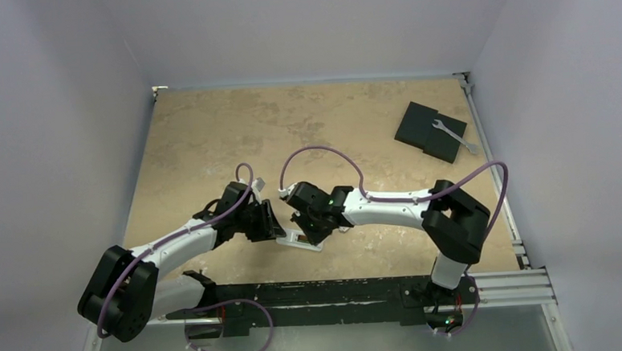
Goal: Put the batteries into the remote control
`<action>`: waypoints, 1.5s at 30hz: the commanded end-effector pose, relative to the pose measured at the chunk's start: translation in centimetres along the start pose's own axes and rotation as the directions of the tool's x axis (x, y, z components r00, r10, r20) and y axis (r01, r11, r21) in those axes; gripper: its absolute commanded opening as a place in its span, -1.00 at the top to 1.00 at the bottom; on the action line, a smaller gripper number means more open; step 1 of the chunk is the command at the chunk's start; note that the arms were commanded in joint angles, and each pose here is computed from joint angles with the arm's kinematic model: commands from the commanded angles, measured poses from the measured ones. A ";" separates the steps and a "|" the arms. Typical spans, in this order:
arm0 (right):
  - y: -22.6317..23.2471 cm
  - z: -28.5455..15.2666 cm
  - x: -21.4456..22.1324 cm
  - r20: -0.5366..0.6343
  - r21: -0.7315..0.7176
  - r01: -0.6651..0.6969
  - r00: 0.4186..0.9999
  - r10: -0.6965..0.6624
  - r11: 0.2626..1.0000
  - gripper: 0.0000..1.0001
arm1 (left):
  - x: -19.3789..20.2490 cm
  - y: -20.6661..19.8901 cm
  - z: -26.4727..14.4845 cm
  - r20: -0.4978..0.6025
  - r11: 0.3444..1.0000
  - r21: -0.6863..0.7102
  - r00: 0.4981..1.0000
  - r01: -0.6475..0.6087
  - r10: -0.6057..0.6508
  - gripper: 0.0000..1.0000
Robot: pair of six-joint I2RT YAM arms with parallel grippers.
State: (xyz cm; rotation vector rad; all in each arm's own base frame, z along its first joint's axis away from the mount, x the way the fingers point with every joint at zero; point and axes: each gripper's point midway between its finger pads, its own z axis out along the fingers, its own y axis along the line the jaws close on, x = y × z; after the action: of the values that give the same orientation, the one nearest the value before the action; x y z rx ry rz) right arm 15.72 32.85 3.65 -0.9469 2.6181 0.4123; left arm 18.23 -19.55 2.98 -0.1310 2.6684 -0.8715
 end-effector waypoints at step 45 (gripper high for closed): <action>-1.1 -2.9 -4.8 0.144 0.108 0.065 0.986 -0.080 0.992 0.53 | -0.5 -1.1 -0.5 0.020 0.999 0.028 0.999 -0.032 0.032 0.20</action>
State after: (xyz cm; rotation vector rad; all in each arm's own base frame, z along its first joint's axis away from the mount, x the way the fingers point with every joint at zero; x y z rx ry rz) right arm 17.95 34.11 6.76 -1.0078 2.4931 0.3324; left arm 18.06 -19.69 2.99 -0.1211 2.6713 -0.8757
